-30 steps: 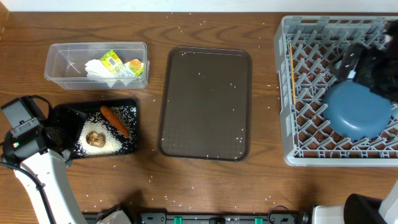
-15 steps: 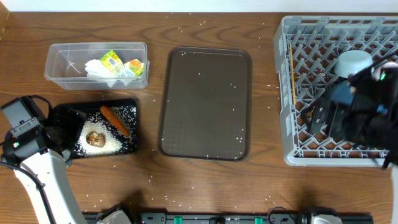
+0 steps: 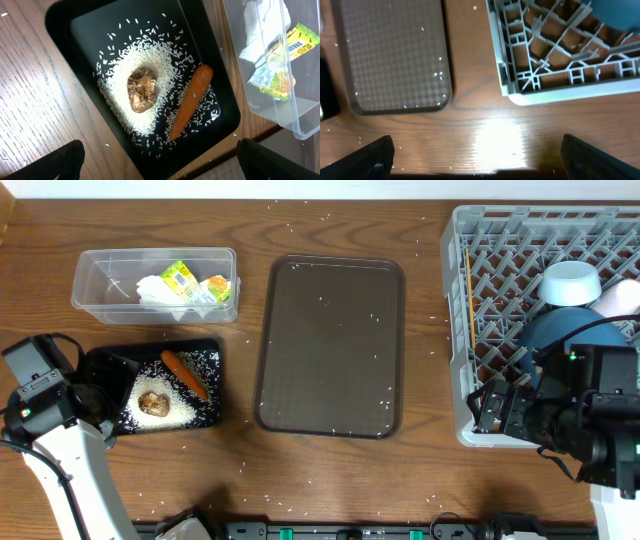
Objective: Sort waste into correct bins and load items into the dishwasher rack
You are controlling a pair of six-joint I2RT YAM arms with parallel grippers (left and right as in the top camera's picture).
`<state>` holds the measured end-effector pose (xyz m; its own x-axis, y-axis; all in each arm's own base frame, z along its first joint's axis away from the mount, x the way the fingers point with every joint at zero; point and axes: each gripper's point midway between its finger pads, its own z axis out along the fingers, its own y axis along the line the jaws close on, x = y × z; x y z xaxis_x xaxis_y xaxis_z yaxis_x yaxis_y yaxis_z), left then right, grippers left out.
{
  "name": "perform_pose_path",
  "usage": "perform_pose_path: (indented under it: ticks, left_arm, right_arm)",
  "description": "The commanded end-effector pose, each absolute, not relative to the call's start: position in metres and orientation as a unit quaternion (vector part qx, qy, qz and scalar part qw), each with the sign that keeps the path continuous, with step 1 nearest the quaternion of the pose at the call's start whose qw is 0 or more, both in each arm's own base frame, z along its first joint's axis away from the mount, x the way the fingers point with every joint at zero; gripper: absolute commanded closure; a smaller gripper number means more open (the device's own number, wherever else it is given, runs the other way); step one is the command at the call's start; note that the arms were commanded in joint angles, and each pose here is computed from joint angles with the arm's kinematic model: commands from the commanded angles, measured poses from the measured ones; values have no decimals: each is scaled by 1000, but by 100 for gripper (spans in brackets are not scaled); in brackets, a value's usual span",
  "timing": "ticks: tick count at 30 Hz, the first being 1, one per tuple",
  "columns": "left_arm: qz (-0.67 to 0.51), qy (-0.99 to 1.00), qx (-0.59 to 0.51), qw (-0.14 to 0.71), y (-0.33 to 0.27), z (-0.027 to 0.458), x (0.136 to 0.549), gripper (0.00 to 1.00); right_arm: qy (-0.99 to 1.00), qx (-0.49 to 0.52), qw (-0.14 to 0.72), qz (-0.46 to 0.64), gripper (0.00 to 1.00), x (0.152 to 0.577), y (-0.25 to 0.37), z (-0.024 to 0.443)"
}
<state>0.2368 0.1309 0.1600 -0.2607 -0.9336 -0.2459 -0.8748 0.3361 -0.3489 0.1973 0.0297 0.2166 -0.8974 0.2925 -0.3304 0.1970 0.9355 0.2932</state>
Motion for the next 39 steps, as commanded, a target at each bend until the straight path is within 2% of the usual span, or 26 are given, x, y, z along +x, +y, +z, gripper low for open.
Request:
perform_pose_path:
  ticks: [1, 16, 23, 29, 35, 39]
  left_arm:
    - [-65, 788, -577, 205, 133, 159, 233, 2]
    - [-65, 788, -577, 205, 133, 159, 233, 2]
    - [-65, 788, -577, 205, 133, 159, 233, 2]
    - [-65, 788, -577, 205, 133, 159, 233, 2]
    - [-65, 788, -577, 205, 133, 159, 233, 2]
    - [-65, 788, -577, 205, 133, 159, 233, 2]
  right_arm:
    - [967, 126, 180, 129, 1, 198, 33, 213]
    - [970, 129, 164, 127, 1, 194, 33, 209]
    - [968, 129, 182, 113, 1, 202, 27, 210]
    - [947, 75, 283, 131, 1, 224, 33, 216]
    - [899, -26, 401, 171, 1, 229, 54, 208]
    - [862, -58, 471, 178, 1, 228, 61, 196]
